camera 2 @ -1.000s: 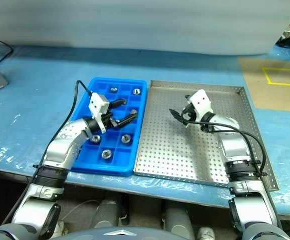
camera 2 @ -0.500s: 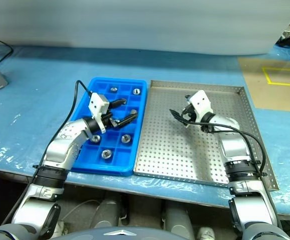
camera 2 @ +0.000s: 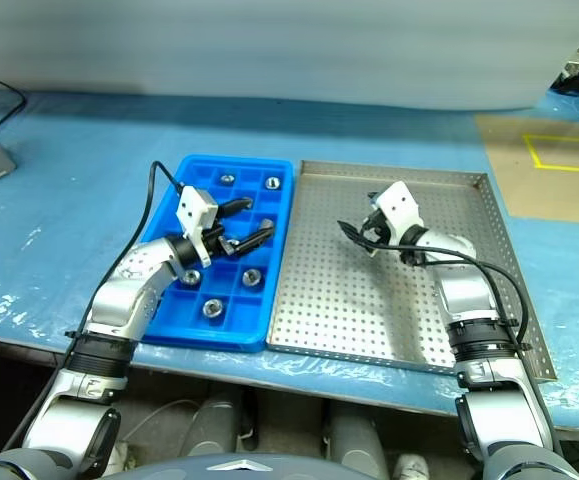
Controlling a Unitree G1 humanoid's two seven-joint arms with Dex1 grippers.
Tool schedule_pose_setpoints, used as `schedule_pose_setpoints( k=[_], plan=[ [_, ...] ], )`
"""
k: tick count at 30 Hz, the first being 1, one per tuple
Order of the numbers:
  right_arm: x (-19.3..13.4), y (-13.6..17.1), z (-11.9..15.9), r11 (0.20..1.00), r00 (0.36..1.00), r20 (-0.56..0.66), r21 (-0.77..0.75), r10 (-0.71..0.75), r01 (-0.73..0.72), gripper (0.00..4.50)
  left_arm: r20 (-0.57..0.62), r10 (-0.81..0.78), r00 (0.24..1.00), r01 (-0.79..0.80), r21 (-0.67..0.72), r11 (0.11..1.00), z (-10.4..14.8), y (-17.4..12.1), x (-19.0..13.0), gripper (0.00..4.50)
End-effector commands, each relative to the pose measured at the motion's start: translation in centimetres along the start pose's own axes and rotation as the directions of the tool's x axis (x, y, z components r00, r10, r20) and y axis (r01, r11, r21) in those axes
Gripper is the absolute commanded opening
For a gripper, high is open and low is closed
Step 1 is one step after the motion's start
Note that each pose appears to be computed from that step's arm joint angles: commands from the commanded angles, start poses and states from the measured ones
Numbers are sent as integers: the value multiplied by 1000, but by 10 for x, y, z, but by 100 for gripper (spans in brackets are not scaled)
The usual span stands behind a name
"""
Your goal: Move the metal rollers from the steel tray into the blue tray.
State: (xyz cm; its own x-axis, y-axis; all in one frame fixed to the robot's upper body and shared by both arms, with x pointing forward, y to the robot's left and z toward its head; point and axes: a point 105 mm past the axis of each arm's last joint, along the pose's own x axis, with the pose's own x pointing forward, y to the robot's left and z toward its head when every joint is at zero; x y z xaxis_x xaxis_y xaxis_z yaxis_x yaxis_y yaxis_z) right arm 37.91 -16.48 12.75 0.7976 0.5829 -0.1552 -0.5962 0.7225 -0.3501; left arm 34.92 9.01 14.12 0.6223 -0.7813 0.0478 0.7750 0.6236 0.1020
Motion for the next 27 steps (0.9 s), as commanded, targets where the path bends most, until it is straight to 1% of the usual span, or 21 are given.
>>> schedule_pose_setpoints(
  k=[1, 27],
  plan=[
    [2, -1, 15, 999, 999, 46, -42, 5, -3, 450, 30, -5, 1000, 4, 37, 999, 12, -1, 0, 446],
    [8, 4, 10, 996, 999, 16, -86, 37, -36, 450, 28, 5, 1000, -6, 43, 999, 12, 0, -3, 446]
  ],
)
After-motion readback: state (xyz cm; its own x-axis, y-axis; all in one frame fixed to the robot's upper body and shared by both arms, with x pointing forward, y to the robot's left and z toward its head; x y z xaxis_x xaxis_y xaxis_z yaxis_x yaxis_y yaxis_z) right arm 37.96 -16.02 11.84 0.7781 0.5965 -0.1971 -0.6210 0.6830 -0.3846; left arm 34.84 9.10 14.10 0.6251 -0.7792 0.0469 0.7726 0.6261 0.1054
